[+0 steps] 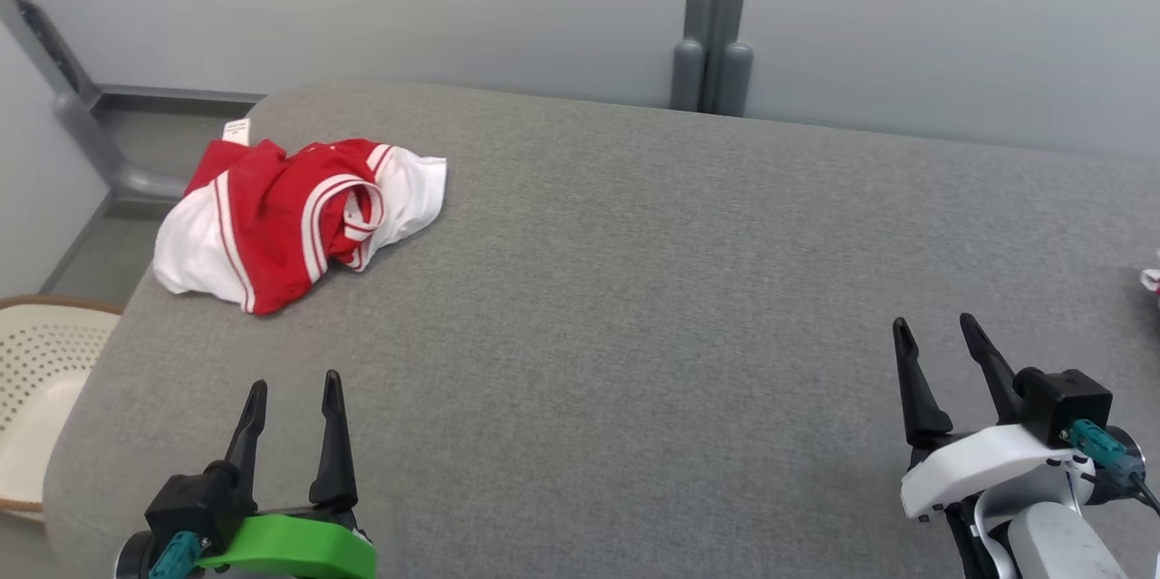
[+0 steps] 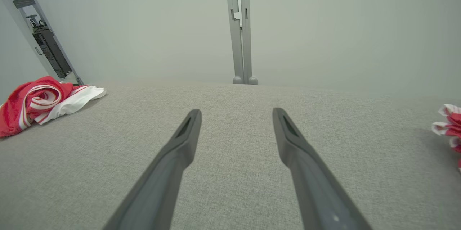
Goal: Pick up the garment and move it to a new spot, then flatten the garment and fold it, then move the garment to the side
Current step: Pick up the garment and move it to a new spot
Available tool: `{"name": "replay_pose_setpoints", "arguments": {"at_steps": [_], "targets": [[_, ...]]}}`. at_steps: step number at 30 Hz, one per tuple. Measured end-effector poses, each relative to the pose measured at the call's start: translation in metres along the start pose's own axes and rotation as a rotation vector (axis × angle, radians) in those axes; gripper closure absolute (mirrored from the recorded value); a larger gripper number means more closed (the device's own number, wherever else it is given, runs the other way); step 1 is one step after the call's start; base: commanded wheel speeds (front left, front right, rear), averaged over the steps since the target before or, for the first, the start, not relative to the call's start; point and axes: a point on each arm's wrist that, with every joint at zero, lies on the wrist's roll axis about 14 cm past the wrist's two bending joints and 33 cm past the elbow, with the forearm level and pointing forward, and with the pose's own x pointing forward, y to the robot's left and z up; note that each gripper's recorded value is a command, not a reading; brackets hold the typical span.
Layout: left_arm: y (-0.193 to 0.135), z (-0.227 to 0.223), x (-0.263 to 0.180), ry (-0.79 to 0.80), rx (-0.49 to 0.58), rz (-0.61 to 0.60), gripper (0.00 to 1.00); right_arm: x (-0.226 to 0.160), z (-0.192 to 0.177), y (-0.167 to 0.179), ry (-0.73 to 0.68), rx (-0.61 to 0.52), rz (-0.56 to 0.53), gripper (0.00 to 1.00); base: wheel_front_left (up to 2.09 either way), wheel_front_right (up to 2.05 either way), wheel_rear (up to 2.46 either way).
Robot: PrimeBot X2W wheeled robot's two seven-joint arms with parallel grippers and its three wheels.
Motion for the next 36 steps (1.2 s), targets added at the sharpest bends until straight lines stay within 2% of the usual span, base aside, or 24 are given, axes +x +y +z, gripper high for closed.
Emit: {"name": "replay_pose_setpoints", "arguments": {"at_steps": [12,18,31,36], "targets": [[0.068,0.020,-0.045,-0.052,0.036,0.223,0.00,0.036,-0.014,0.078,0.032,0.032,0.213,0.00,0.00,0.00,0.00],[0.088,0.027,-0.063,-0.073,0.042,0.295,0.00,0.043,-0.017,0.103,0.040,0.035,0.277,0.00,0.00,0.00,0.00],[0.100,0.027,-0.067,-0.070,0.050,0.356,0.00,0.045,-0.023,0.104,0.054,0.035,0.285,0.00,0.00,0.00,0.00],[0.102,0.028,-0.051,-0.064,0.047,0.352,0.00,0.046,-0.028,0.099,0.063,0.036,0.279,0.00,0.00,0.00,0.00]]}}
